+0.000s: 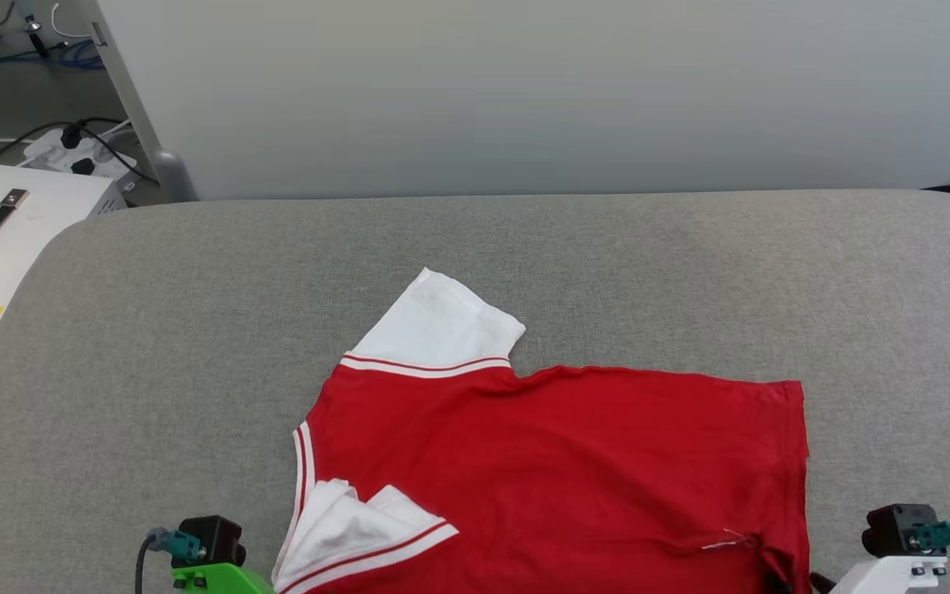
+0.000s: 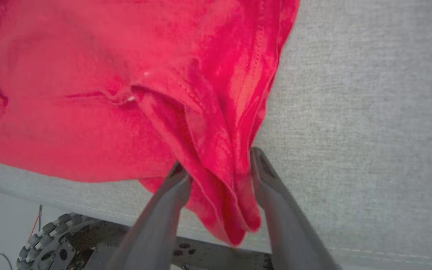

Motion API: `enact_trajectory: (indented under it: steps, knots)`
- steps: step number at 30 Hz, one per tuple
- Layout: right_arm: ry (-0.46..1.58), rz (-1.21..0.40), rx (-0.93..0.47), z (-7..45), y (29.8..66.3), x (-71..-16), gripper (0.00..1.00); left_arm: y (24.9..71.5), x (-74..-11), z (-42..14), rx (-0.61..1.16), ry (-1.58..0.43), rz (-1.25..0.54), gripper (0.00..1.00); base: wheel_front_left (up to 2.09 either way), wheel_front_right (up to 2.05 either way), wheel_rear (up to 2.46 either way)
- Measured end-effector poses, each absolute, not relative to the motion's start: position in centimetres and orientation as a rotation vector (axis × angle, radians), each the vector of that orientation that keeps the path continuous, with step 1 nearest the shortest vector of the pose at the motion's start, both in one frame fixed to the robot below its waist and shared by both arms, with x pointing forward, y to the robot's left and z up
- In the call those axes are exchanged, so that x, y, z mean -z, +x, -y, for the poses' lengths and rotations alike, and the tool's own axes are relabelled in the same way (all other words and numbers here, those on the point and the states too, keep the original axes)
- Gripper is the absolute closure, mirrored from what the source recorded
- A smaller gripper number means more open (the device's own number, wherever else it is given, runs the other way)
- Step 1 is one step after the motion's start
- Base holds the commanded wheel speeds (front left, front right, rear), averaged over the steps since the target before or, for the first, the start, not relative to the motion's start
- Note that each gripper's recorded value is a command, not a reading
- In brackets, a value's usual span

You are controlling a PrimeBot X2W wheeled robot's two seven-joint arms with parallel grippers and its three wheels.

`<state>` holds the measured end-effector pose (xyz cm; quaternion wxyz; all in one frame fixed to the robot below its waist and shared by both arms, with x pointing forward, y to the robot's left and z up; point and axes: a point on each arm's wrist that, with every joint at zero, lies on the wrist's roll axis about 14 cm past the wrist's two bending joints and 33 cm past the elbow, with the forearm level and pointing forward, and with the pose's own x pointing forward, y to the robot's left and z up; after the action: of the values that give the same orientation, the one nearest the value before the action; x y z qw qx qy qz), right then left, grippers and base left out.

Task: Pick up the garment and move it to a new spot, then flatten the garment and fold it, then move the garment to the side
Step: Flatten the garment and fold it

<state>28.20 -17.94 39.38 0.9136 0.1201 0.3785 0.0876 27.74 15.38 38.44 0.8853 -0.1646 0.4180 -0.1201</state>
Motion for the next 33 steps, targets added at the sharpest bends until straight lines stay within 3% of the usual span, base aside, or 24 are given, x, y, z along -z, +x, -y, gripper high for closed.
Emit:
enact_trajectory:
  steps: [11,21,27,33]
  knots:
    - [0.190,-0.286,-0.102,19.3,32.8,-46.5,0.00,34.1,-43.7,-16.7,0.203,-0.265,-0.493,0.00,0.00,0.00,0.00]
    - [0.131,-0.050,-0.046,20.3,36.2,-51.9,0.00,41.5,-50.3,-15.6,0.214,-0.243,-0.156,0.00,0.00,0.00,0.00]
    - [0.133,0.024,-0.028,20.5,39.0,-53.6,0.00,47.3,-51.6,-13.7,0.286,-0.220,-0.136,0.00,0.00,0.00,0.00]
    - [0.132,0.042,-0.007,21.1,41.4,-53.5,0.00,52.4,-50.9,-12.4,0.377,-0.155,-0.228,0.00,0.00,0.00,0.00]
